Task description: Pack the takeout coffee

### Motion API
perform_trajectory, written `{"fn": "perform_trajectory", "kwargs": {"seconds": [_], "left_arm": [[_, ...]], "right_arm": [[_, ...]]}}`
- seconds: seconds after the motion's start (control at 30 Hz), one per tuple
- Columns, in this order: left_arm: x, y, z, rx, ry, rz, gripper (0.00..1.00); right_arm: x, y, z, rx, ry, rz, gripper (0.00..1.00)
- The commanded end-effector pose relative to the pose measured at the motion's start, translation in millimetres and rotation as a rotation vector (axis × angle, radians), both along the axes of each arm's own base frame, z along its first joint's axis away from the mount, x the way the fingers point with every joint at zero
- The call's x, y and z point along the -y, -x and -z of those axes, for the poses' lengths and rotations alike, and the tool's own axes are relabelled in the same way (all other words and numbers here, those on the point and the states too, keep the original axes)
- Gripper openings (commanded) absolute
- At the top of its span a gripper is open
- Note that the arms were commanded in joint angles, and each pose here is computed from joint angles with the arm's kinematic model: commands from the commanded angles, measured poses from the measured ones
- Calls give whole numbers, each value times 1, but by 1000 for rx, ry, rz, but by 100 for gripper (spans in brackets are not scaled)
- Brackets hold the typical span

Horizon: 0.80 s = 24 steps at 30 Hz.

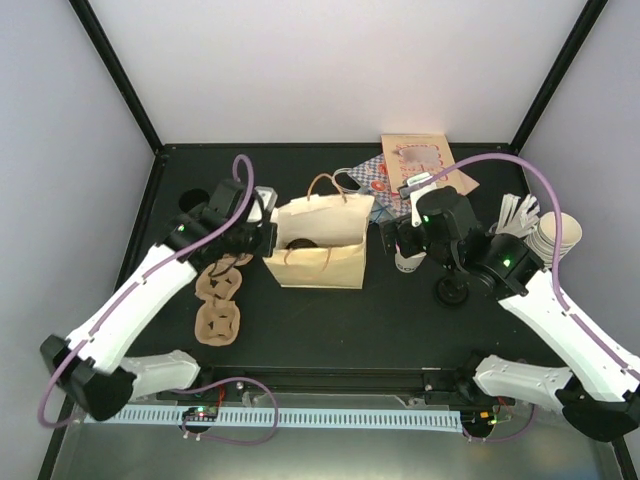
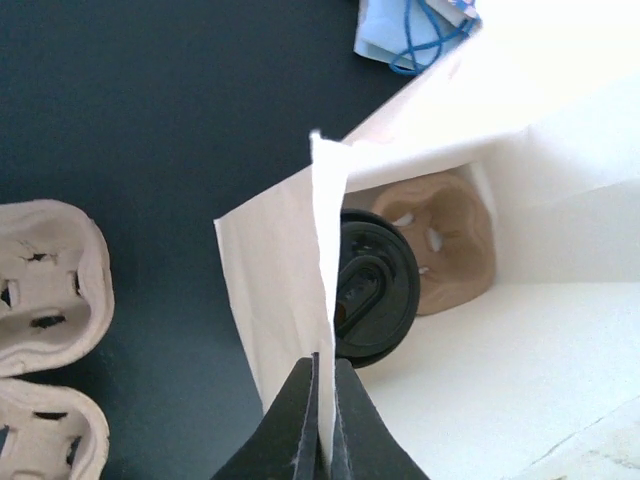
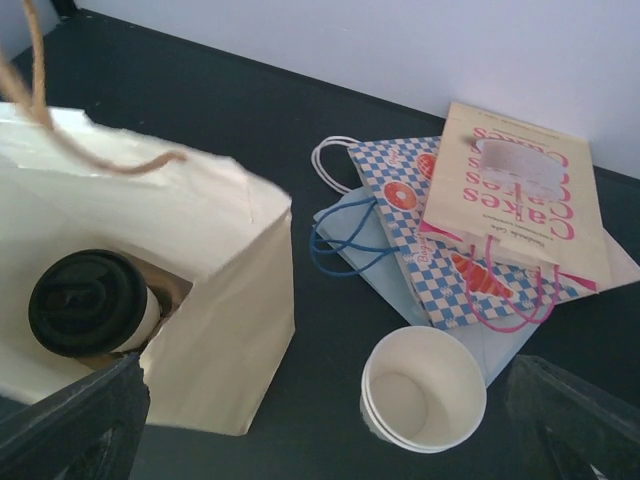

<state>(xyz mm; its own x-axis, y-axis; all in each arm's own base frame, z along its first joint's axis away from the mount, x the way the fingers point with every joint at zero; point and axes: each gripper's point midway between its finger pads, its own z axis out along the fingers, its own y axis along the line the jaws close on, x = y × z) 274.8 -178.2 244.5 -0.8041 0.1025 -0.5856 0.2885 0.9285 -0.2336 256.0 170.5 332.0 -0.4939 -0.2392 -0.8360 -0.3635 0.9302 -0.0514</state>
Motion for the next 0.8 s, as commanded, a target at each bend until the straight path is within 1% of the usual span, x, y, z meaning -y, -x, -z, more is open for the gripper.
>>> {"fn": "perform_trajectory", "kwargs": {"seconds": [0.0,0.2,0.33,0.53,0.63,0.77], "left_arm": [[7,18,-20,83,140,44,2],[2,44,-12,107,247,52,2],[3,61,-6,85,285,87,2],[5,84,12,40,353,115,2],[4,91,14,45,381,124,1],[0,99,12,64,396,137,2]], "right_arm": [[-10,7,-18,35,-53,-84,100],[-10,10,-25,54,-83,-96,100],[-8,8,-18,41,-77,-71,100],[2,3,2,-1,-70,24,100],[7,0,11,-17,-77,80,100],[9,-2,21,-31,-76,109,100]]}}
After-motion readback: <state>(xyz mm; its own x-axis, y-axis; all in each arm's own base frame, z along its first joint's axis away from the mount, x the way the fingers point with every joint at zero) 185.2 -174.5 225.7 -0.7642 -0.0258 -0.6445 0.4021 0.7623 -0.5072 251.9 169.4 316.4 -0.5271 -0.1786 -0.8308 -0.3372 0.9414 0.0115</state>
